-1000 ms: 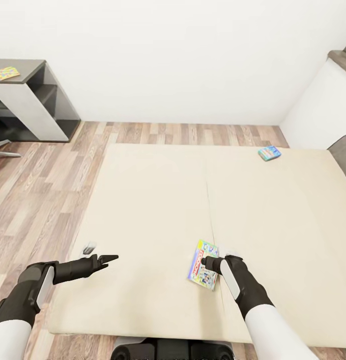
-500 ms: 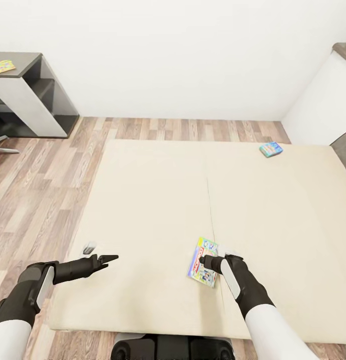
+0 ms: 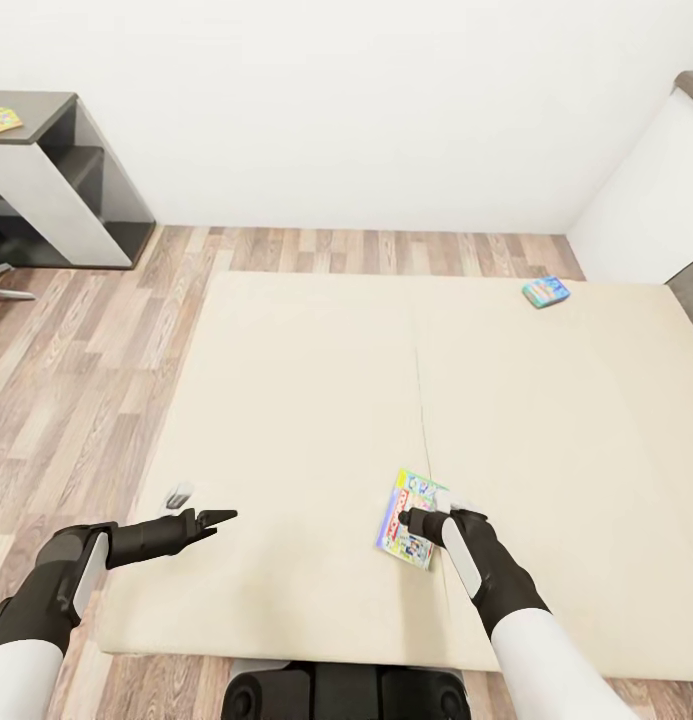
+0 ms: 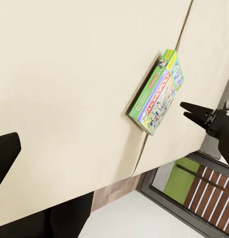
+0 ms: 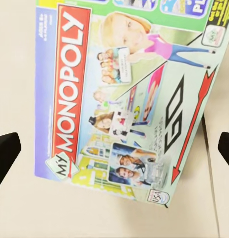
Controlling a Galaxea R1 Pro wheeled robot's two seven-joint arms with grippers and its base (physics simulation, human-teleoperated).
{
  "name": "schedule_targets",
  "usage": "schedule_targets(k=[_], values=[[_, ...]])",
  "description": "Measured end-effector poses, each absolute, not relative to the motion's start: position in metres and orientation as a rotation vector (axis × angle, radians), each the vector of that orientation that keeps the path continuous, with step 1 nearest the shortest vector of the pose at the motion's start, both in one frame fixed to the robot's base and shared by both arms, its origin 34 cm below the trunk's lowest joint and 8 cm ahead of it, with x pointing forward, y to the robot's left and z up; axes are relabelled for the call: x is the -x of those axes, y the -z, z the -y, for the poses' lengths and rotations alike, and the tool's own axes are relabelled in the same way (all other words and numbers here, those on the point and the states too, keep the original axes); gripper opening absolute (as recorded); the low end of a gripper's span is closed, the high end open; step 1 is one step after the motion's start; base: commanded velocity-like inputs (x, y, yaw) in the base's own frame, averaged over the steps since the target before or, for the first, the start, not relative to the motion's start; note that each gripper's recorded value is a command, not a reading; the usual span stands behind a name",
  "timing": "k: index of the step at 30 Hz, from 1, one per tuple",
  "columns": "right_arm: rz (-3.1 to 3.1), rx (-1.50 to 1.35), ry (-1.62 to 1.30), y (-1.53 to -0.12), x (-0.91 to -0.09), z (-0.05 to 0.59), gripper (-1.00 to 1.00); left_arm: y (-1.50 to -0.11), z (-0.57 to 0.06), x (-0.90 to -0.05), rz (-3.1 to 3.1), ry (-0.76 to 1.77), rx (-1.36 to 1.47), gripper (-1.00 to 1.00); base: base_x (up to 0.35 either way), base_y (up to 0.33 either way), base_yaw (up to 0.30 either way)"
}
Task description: Put all the toys in the child's room - the three board games (two on the bed and one on the table), the two jigsaw puzzles on the table, and the tennis ball on the table - inside the toy box on the table in the child's room.
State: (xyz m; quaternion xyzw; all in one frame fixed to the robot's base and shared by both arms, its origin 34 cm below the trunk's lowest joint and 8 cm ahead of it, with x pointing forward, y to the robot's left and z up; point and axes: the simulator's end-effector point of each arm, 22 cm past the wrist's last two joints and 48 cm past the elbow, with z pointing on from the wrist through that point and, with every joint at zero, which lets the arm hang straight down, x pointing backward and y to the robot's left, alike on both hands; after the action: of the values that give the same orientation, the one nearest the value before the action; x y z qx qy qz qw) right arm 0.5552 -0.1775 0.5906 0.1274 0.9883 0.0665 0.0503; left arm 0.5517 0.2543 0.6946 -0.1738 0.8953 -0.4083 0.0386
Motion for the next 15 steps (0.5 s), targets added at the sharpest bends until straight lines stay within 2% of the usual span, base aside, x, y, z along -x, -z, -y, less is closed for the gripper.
schedule_targets(k=[15], values=[[-2.992,-0.386,-0.198,-0.59,-0.5586,0.1776,1.0,-0.6935,-0.2544,-0.5508,-2.747,1.253,0.536,1.0,0.0,0.0,0.0]])
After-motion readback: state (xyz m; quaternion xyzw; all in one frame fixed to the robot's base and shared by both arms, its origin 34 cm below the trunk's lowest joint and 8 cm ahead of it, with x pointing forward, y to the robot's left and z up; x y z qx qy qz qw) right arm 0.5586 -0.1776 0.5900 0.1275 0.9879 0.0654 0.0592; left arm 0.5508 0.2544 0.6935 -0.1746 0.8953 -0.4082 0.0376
